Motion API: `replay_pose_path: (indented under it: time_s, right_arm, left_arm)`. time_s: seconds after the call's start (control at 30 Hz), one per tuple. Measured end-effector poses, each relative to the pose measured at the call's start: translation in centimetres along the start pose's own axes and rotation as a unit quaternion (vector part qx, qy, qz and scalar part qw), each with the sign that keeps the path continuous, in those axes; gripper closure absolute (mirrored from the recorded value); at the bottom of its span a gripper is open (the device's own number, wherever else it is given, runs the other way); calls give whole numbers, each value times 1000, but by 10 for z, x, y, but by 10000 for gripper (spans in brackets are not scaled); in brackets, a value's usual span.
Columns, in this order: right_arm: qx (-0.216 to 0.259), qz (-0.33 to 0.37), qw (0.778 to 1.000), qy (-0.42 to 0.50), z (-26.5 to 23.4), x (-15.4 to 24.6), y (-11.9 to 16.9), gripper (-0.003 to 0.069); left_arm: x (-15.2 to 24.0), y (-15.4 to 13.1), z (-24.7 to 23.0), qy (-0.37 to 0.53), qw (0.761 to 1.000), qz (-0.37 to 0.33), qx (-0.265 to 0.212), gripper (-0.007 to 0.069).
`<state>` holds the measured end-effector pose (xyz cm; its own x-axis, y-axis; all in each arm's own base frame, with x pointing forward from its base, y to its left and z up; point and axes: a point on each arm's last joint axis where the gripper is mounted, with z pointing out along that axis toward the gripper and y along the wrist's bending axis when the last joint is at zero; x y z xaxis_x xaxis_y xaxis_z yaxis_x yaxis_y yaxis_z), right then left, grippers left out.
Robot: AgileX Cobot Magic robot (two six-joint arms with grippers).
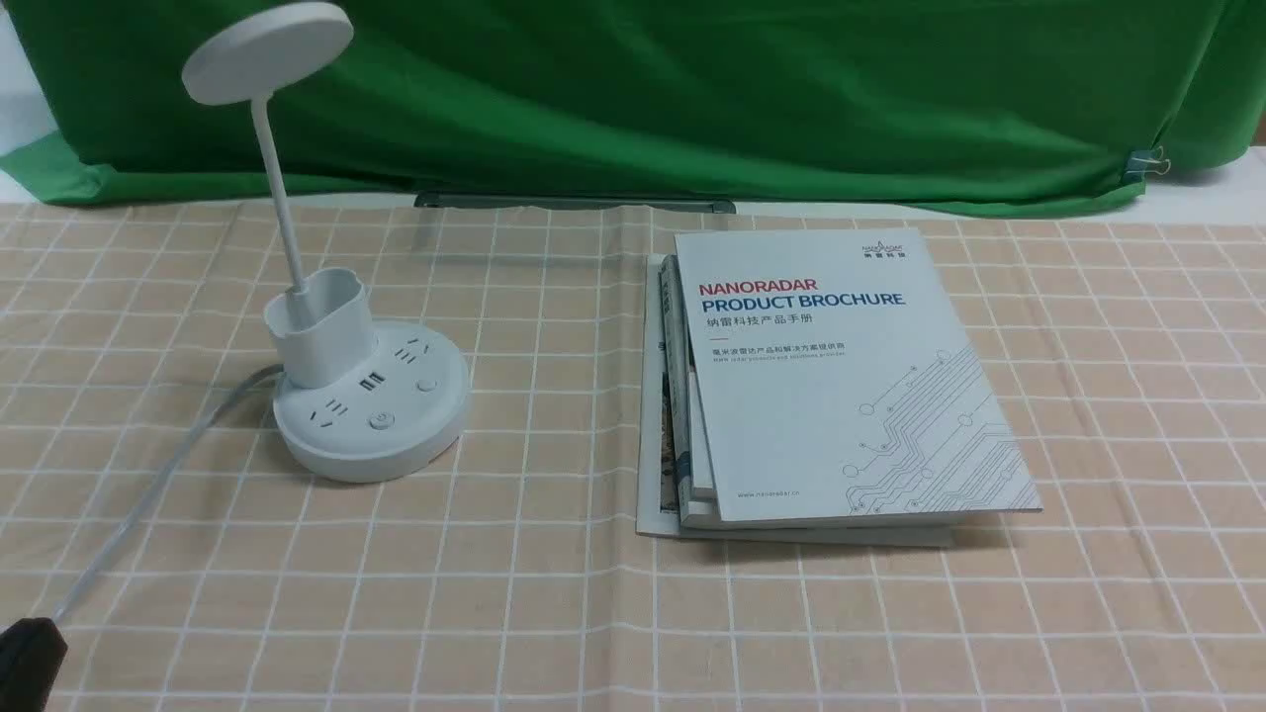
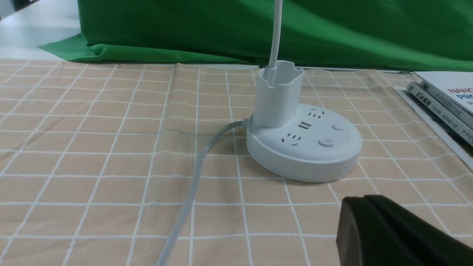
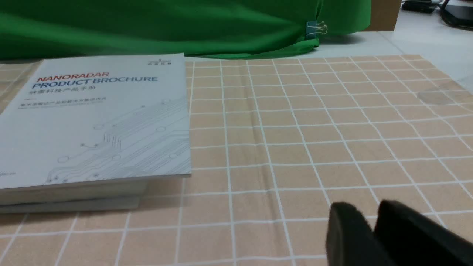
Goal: Turn on the table lamp on the light coffee tablecloth with your hand.
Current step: 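Press the power button on the lamp base to turn the lamp on with the left gripper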
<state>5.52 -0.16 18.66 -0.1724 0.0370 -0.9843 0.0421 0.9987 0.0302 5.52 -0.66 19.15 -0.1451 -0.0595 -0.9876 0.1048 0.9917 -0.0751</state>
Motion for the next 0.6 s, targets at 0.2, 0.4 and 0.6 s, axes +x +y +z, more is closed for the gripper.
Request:
replay_pose_path:
  time_s: [0.2,0.4,0.6]
  right_arm:
    - [0,0,1000,0,0,0,0,466]
    - [0,0,1000,0,0,0,0,456]
    - [0,0,1000,0,0,0,0,438]
  left_arm:
    - [0,0,0,0,1000,0,0,624]
    - [0,0,0,0,1000,0,0,624]
    - [0,0,0,0,1000,0,0,624]
